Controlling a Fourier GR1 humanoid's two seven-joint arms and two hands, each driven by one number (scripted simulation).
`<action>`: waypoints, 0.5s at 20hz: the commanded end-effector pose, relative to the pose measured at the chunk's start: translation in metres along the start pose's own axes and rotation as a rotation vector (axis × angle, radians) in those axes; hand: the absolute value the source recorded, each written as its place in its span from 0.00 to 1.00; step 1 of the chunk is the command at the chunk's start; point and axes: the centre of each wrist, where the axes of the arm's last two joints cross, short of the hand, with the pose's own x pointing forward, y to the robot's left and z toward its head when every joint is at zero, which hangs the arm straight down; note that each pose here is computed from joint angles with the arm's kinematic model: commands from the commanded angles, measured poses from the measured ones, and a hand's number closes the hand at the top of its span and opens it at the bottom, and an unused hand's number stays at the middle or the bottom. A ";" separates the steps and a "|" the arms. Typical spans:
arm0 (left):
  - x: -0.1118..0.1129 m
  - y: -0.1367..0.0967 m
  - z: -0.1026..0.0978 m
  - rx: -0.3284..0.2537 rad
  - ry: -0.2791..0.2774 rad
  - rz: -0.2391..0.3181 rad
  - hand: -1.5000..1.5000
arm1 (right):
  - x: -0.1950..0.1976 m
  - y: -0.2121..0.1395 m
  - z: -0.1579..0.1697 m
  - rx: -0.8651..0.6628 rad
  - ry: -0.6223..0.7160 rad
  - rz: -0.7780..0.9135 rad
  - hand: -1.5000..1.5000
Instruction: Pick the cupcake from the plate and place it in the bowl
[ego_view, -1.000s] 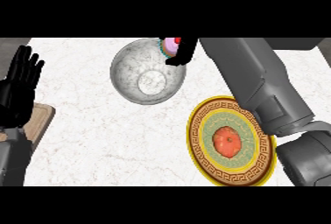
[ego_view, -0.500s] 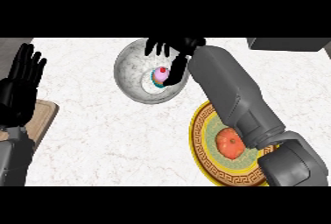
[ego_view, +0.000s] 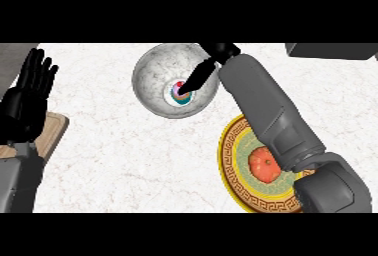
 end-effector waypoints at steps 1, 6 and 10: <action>0.002 -0.005 0.003 0.001 0.002 0.009 0.50 | -0.014 -0.008 0.010 -0.175 -0.028 -0.107 0.00; 0.020 -0.002 -0.009 -0.012 -0.002 0.006 0.50 | -0.023 -0.069 0.035 -0.316 0.024 -0.172 0.00; 0.008 -0.001 -0.005 -0.028 -0.013 0.017 0.50 | -0.035 -0.114 0.066 -0.382 0.049 -0.231 0.00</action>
